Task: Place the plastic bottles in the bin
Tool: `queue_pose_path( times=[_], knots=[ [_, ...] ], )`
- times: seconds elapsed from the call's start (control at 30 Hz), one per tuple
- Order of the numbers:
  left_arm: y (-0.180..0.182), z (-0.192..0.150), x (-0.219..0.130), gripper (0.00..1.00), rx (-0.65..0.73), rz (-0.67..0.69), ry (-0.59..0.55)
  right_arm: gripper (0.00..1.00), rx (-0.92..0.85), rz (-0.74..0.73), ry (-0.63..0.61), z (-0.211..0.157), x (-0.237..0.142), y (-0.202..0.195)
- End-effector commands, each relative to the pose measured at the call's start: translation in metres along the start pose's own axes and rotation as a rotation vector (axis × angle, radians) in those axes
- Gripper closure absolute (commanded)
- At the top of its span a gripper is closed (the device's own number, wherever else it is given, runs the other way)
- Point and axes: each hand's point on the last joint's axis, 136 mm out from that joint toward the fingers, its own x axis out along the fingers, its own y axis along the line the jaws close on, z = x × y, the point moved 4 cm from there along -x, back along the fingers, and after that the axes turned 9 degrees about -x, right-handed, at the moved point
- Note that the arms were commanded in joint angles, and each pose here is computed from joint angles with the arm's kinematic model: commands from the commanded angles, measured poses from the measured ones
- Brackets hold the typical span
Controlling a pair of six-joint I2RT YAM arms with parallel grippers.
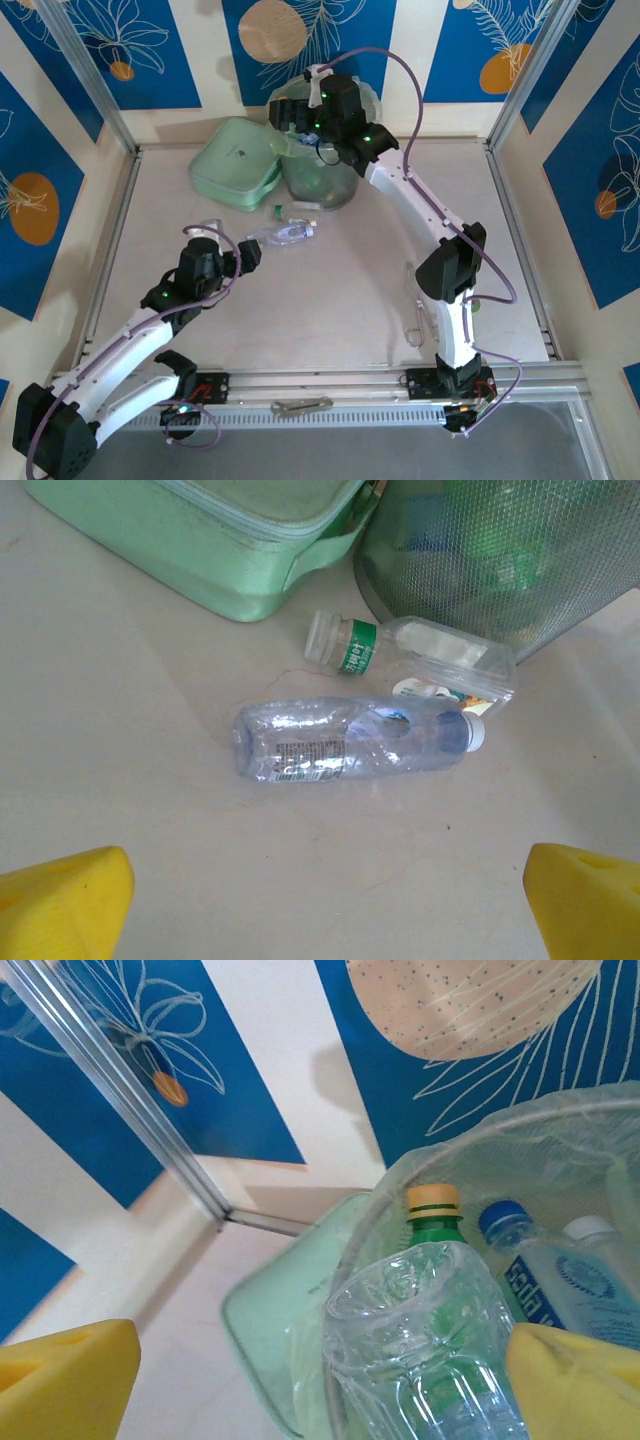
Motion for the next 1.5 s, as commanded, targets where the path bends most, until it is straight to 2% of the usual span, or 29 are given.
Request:
queue_pose_path(
  times=[0.0, 0.2, 0.47, 0.53, 0.73, 0.87, 1.33, 1.47],
  knots=[
    [-0.004, 0.006, -0.001, 0.0, 0.002, -0.021, -0.014, 0.03, -0.187, -0.155, 0.066, -0.009, 0.009, -0.021],
    [-0.005, 0.009, -0.004, 0.0, 0.013, -0.019, -0.018, 0.01, -0.349, -0.246, 0.116, -0.014, 0.034, -0.035],
    [-0.005, 0.01, -0.005, 0.0, 0.021, -0.014, -0.02, 0.07, -0.363, -0.176, 0.16, -0.035, 0.052, -0.031],
    [-0.006, 0.011, -0.005, 0.0, 0.023, -0.013, -0.018, 0.12, -0.345, -0.163, 0.156, -0.034, 0.053, -0.032],
    [-0.005, 0.011, -0.004, 0.0, 0.023, -0.008, -0.02, 0.42, -0.242, -0.133, 0.121, -0.02, 0.045, -0.041],
    [-0.006, 0.011, -0.003, 0.0, 0.021, -0.008, -0.02, 0.47, -0.145, -0.131, 0.125, -0.017, 0.039, -0.054],
    [-0.002, 0.006, -0.001, 0.0, 0.017, -0.001, -0.011, 0.45, -0.093, -0.215, 0.234, -0.066, 0.033, -0.066],
    [0.0, 0.005, 0.002, 0.0, 0.033, 0.012, -0.011, 0.39, -0.085, -0.204, 0.214, -0.066, 0.03, -0.065]
  ],
)
